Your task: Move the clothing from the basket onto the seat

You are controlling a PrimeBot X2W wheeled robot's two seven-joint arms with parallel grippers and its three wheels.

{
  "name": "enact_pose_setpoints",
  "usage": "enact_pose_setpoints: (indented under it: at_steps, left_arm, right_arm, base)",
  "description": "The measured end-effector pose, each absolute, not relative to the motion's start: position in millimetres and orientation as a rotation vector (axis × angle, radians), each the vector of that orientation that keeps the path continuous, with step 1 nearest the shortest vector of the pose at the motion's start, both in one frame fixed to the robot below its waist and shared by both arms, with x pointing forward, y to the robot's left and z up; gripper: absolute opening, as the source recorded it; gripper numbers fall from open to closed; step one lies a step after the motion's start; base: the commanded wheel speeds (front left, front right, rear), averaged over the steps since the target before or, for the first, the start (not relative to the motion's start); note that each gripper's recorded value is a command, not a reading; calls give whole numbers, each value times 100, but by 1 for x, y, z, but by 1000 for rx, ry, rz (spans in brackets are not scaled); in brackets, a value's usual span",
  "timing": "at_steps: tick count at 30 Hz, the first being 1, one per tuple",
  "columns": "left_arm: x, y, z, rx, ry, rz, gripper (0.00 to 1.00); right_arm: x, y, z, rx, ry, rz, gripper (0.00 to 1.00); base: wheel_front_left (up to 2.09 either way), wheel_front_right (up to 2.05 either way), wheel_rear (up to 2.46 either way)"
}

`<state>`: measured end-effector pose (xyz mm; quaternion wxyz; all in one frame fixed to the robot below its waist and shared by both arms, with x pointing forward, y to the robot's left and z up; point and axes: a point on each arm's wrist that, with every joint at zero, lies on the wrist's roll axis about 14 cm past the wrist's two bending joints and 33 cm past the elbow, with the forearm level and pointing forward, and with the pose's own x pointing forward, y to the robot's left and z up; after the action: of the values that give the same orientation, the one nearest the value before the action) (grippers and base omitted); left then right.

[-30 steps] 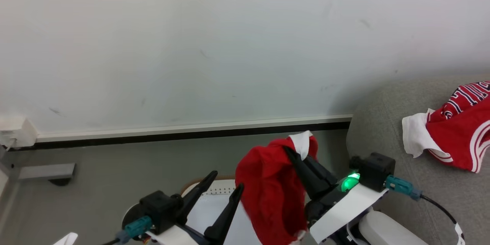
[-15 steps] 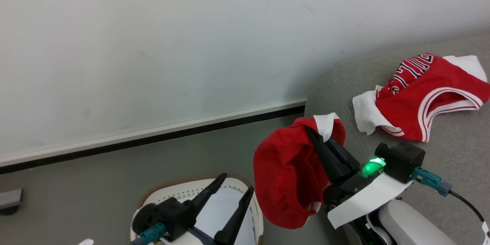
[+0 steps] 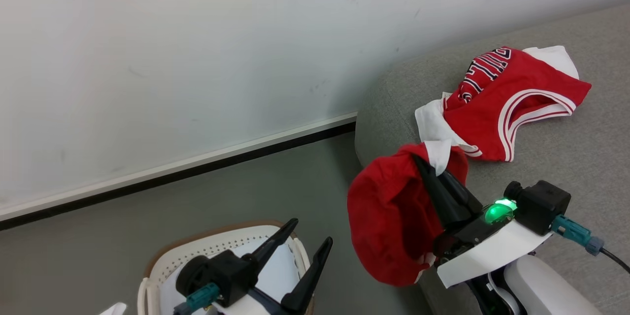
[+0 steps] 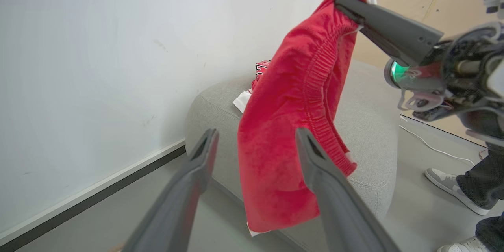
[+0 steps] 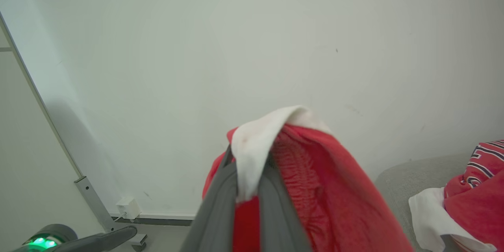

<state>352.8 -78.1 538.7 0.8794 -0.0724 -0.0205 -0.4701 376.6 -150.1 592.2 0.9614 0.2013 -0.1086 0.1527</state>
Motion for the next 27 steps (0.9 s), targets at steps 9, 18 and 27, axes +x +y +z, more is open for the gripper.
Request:
enact_pose_setpoints:
  at_steps: [9, 18, 27]
  left_arm:
    - [372, -74, 534, -172, -36, -962, 100]
    - [422, -58, 507, -191, -12, -936, 100]
    - [457, -24, 468, -211, 39, -836, 100]
  right_arm:
    - [411, -177, 618, 289, -294, 266, 0]
    - [499, -285, 719, 103, -517, 23, 0]
    - [546, -396, 762, -12, -563, -350, 0]
  base:
    - [0, 0, 0]
    - [0, 0, 0]
    - [0, 0, 0]
